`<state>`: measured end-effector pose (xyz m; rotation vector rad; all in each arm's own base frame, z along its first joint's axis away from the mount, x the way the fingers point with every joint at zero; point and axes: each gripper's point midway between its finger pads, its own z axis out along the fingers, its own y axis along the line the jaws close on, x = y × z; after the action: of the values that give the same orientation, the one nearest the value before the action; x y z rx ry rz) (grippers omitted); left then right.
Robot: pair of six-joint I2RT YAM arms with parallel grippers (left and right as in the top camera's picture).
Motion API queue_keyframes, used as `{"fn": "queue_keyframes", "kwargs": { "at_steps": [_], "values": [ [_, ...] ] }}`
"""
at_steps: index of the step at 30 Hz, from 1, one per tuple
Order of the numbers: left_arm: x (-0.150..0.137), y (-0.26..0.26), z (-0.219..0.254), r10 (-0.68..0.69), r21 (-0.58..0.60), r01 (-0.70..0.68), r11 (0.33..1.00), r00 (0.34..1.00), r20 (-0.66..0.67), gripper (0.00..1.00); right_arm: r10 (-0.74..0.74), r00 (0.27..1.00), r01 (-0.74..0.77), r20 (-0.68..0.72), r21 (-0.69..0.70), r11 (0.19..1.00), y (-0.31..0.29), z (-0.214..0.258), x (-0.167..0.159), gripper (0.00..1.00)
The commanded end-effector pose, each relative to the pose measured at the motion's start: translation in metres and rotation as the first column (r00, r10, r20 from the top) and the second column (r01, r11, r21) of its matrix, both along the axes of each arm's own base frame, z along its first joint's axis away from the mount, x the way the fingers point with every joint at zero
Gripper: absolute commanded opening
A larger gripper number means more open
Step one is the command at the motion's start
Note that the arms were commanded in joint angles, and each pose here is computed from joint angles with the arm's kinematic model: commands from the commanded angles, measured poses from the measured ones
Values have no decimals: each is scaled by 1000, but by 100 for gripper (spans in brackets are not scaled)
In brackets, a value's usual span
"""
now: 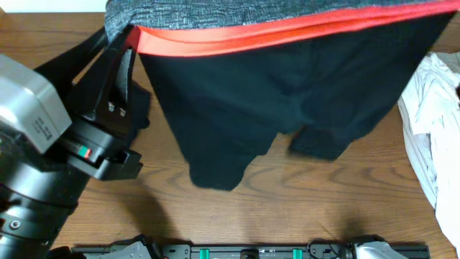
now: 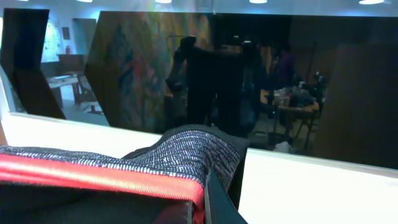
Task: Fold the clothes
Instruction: 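Grasp the waistband with the right gripper and spread it rightward, then hold the waistband taut between both grippers and lower pants onto table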
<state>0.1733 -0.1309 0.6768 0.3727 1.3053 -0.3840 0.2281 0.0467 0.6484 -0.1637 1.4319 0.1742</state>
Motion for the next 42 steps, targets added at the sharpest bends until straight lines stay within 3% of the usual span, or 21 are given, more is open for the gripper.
{"fn": "queue_keyframes", "kwargs": {
  "at_steps": [1,7,14,22,27,33,37,42],
  "values": [
    [12,45,1,219,-69,-222,973,974,-51,6,-162,986,164,-44,36,986,-29,-8,11,1],
    [41,38,-26,415,47,-413,910,902,-120,6,-159,972,165,-171,24,986,-24,-39,48,1],
    [62,16,-46,473,160,-452,877,872,-128,8,-98,951,107,-292,15,994,-8,-72,88,1],
    [64,13,-48,467,164,-446,880,874,-132,10,-71,958,80,-278,22,997,-5,-67,77,1],
    [67,7,-73,464,174,-434,884,859,-216,11,-70,946,85,-318,34,996,-5,-76,73,1],
    [76,15,-123,508,183,-476,860,771,-384,10,-72,929,95,-363,48,994,-5,-87,75,1],
    [84,23,-149,528,261,-459,849,725,-443,7,-72,926,96,-371,46,994,-6,-89,74,1],
    [93,23,-142,461,116,-473,874,726,-510,6,-72,924,96,-376,45,994,-6,-91,74,1]
  ]
}}
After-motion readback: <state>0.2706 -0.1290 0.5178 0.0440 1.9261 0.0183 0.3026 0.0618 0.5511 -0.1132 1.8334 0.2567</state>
